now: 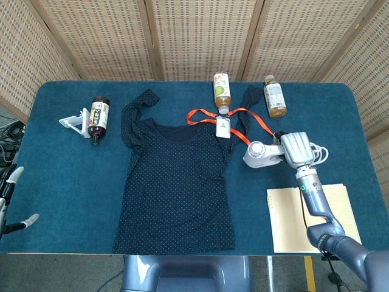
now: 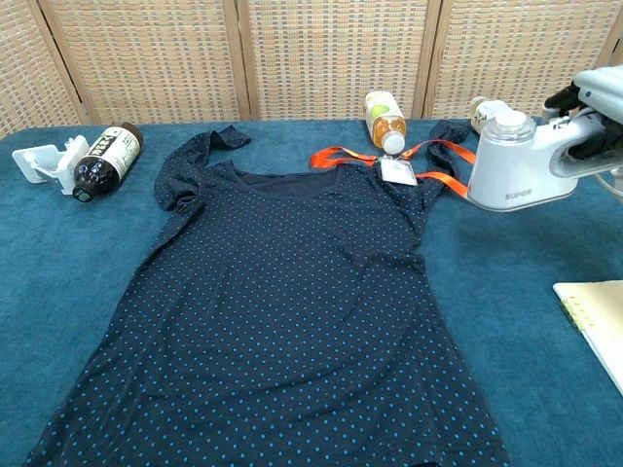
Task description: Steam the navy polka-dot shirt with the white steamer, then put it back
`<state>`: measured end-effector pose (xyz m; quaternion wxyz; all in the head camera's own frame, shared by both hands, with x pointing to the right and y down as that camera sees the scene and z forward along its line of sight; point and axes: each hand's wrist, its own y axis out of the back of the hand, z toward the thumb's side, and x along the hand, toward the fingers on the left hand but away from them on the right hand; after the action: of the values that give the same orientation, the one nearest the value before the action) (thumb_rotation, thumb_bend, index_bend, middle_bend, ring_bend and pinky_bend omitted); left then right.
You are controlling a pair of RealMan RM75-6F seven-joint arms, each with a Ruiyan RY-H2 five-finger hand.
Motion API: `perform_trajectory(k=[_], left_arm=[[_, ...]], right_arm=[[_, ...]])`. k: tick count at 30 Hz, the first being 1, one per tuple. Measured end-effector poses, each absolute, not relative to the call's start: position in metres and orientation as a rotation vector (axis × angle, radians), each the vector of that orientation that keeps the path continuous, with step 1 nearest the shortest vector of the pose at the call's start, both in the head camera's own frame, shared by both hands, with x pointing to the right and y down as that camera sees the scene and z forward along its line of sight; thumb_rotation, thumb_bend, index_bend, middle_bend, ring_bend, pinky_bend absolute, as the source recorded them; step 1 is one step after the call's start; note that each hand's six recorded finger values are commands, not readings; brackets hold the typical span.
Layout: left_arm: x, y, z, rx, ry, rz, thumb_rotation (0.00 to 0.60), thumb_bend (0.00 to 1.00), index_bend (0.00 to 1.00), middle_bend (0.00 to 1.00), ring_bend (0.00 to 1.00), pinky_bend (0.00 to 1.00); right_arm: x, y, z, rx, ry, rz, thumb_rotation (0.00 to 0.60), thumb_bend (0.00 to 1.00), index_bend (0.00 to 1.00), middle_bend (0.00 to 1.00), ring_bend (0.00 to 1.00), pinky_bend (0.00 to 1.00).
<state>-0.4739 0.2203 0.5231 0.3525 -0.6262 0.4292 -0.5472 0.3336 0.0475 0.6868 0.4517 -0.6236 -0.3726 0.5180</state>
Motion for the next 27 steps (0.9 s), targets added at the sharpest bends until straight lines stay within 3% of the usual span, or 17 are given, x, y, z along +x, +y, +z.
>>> perform_trajectory(k=[19,27], left_arm=[[-0.472,0.233,0.505,-1.678,1.118,-1.307,0.6,0.0,0.0,0.0,0.0,0.0],[-0.474,0.231,0.509,-1.684,1.118,-1.322,0.6,0.0,0.0,0.0,0.0,0.0]], right_arm=[[0.331,0.073,0.589,-1.587,-1.112,1.228,0.6,1.0,0.8,0.64,0.75,1.0],[0.276,0.091,0.602,-1.679,-0.932,1.175,0.6,1.0,0.8,0.64,0.75,1.0]])
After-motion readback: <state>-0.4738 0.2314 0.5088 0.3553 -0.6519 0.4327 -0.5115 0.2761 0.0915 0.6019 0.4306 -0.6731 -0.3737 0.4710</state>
